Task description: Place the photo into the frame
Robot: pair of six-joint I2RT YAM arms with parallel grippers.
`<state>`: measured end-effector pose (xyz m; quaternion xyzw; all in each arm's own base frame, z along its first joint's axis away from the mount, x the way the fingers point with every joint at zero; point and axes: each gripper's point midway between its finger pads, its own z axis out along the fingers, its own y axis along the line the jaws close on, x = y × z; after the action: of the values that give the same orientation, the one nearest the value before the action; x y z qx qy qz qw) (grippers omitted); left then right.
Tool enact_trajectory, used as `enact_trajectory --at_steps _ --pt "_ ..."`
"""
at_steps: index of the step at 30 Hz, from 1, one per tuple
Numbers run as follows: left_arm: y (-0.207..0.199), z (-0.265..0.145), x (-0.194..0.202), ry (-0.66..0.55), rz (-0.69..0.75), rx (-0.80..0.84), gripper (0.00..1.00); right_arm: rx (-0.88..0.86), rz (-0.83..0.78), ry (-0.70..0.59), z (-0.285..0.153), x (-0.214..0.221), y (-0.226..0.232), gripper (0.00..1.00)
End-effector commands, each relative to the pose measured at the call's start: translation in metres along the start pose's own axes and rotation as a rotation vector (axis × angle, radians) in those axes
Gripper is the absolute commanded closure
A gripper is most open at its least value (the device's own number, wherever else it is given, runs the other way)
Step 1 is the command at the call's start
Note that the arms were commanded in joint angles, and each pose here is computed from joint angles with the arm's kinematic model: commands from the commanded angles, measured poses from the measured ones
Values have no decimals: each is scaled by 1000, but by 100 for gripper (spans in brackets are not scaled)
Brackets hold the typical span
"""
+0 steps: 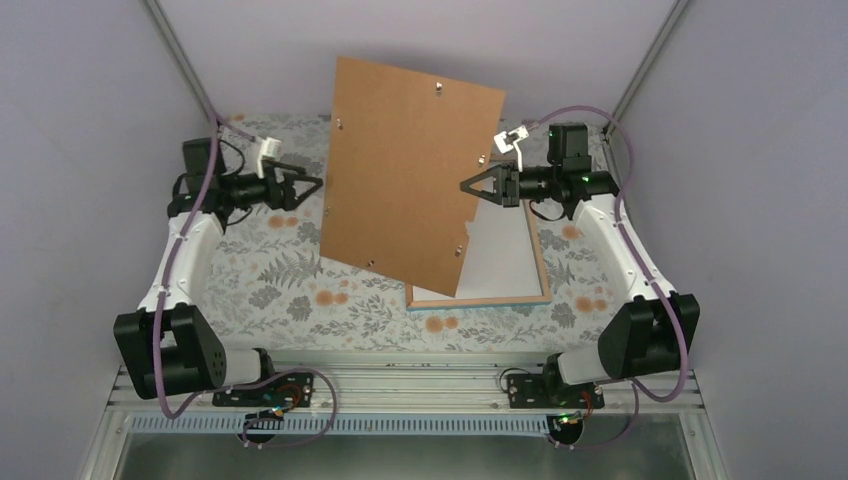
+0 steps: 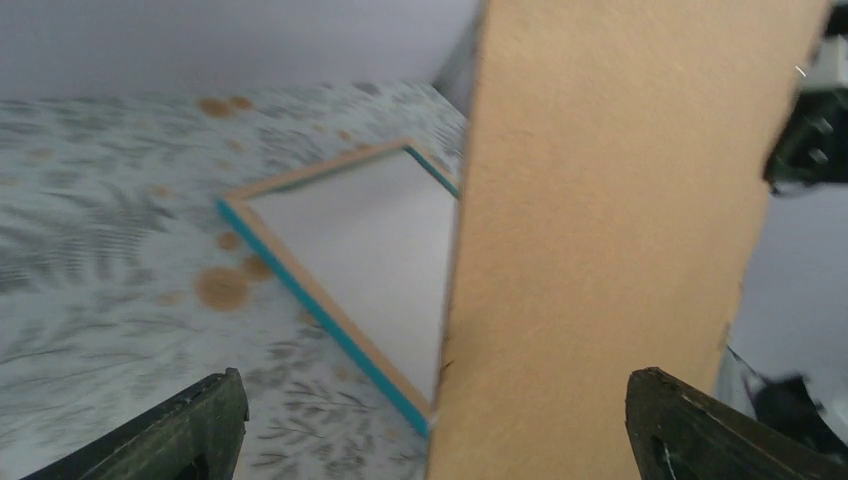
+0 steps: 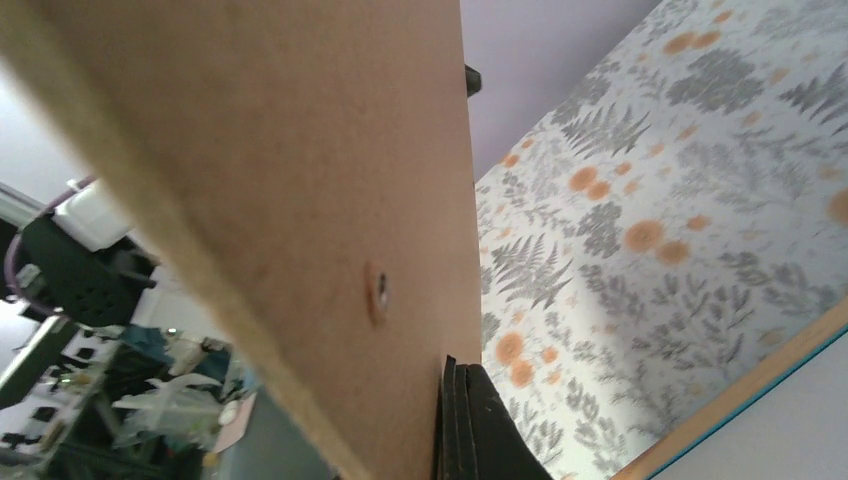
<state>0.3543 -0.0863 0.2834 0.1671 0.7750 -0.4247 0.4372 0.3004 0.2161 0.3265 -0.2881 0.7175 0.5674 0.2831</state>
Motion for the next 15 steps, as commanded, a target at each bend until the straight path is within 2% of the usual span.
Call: enact_trajectory --at_steps 1,9,15 --pt "-44 13 28 95 153 173 7 -174 -11 -10 -17 14 31 96" --pt "-81 25 36 138 129 367 19 -246 -8 -24 -26 29 46 96" --pt "-101 25 41 144 80 468 41 -274 27 -33 -28 34 44 97"
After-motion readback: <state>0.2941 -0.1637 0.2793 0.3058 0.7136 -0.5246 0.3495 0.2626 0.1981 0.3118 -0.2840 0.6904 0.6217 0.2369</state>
